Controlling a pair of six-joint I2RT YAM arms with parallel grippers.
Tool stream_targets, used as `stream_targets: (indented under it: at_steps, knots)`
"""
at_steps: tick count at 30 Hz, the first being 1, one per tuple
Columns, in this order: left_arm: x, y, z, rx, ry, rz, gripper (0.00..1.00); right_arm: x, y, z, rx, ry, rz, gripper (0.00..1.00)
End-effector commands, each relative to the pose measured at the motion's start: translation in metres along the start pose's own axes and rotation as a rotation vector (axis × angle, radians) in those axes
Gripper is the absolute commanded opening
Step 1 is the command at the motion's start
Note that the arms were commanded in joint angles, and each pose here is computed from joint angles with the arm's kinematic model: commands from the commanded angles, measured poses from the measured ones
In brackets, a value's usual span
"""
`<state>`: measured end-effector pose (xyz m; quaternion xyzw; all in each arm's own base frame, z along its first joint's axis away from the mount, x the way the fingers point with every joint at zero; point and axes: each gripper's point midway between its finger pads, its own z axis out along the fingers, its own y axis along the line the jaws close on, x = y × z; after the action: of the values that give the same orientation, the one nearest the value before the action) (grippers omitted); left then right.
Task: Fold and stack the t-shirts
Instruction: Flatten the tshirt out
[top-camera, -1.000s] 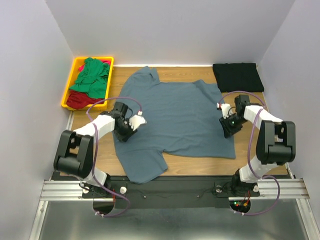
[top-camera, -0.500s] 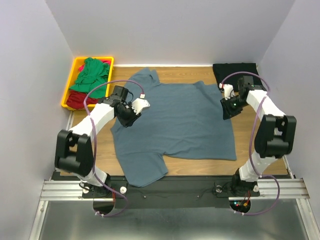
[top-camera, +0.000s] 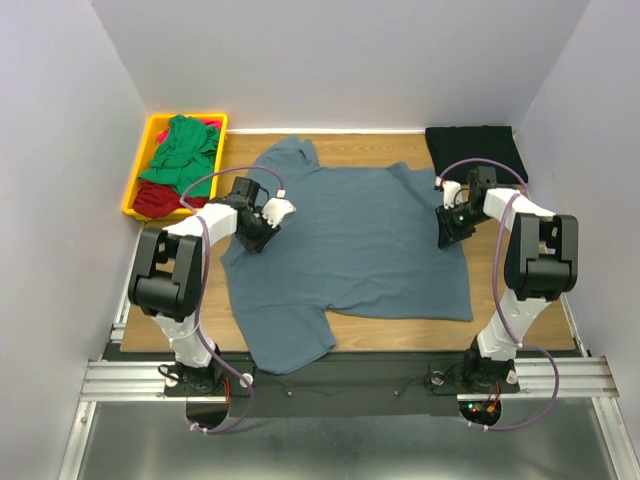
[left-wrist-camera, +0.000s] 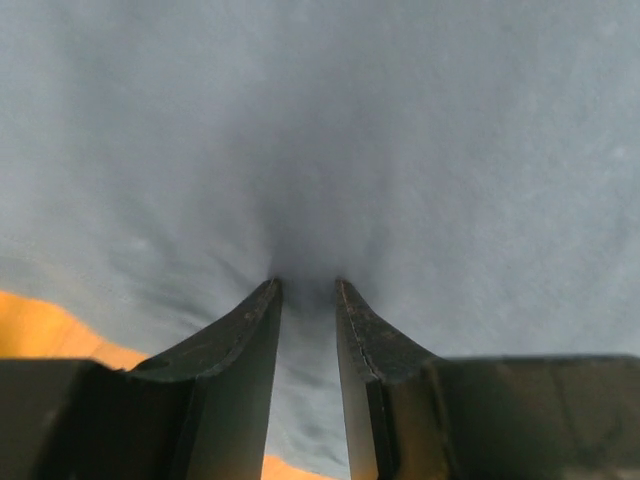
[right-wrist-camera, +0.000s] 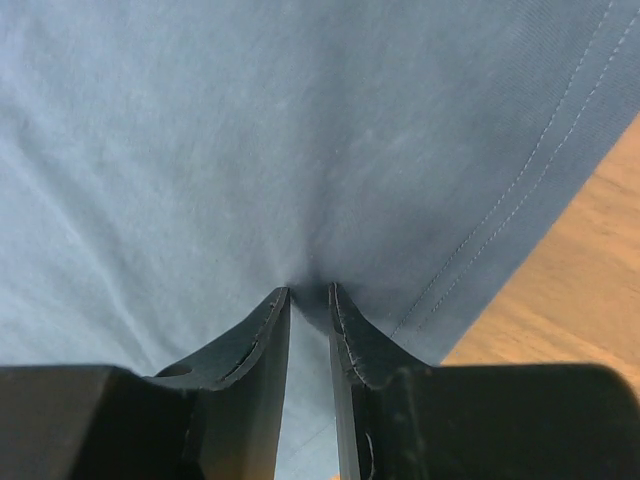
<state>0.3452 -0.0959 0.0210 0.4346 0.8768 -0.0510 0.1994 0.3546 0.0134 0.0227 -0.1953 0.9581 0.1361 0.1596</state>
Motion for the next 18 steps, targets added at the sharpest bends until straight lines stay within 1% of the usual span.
stream_targets:
  at_steps: [1, 3, 5, 6, 8, 10, 12, 13, 14, 15, 16, 17, 18]
  knots:
    - [0.046, -0.036, -0.011, 0.076, 0.088, 0.026, 0.4, 0.054, 0.007, 0.006, 0.016, 0.129, -0.043, 0.28]
    - [0.067, -0.054, -0.013, 0.116, 0.119, 0.036, 0.4, 0.07, 0.01, -0.002, 0.032, 0.166, -0.064, 0.28]
    - [0.076, -0.067, -0.026, 0.139, 0.125, 0.06, 0.4, 0.092, 0.016, -0.007, 0.022, 0.213, -0.093, 0.28]
    - [0.084, -0.075, -0.029, 0.16, 0.137, 0.078, 0.4, 0.099, 0.022, -0.017, 0.017, 0.231, -0.104, 0.28]
    - [0.09, -0.089, -0.046, 0.203, 0.136, 0.111, 0.4, 0.115, 0.031, -0.025, -0.009, 0.265, -0.136, 0.28]
    - [0.086, -0.097, -0.063, 0.228, 0.098, 0.139, 0.41, 0.117, 0.039, -0.043, -0.014, 0.258, -0.16, 0.29]
    - [0.07, -0.092, -0.073, 0.212, 0.048, 0.152, 0.41, 0.099, 0.042, -0.057, -0.01, 0.207, -0.16, 0.29]
    - [0.06, -0.091, -0.077, 0.213, 0.017, 0.155, 0.41, 0.086, 0.046, -0.061, -0.024, 0.16, -0.146, 0.3]
    - [0.041, -0.082, -0.084, 0.193, -0.023, 0.156, 0.41, 0.072, 0.046, -0.064, -0.025, 0.122, -0.142, 0.3]
    - [0.031, -0.077, -0.086, 0.186, -0.044, 0.152, 0.41, 0.06, 0.046, -0.067, -0.03, 0.092, -0.13, 0.3]
    - [0.019, -0.071, -0.082, 0.183, -0.066, 0.139, 0.41, 0.035, 0.044, -0.066, -0.054, 0.047, -0.111, 0.29]
    - [0.0, -0.061, -0.086, 0.16, -0.104, 0.112, 0.41, 0.022, 0.041, -0.064, -0.058, 0.023, -0.096, 0.29]
    - [-0.009, -0.057, -0.085, 0.159, -0.123, 0.106, 0.41, 0.002, 0.038, -0.066, -0.061, -0.016, -0.068, 0.29]
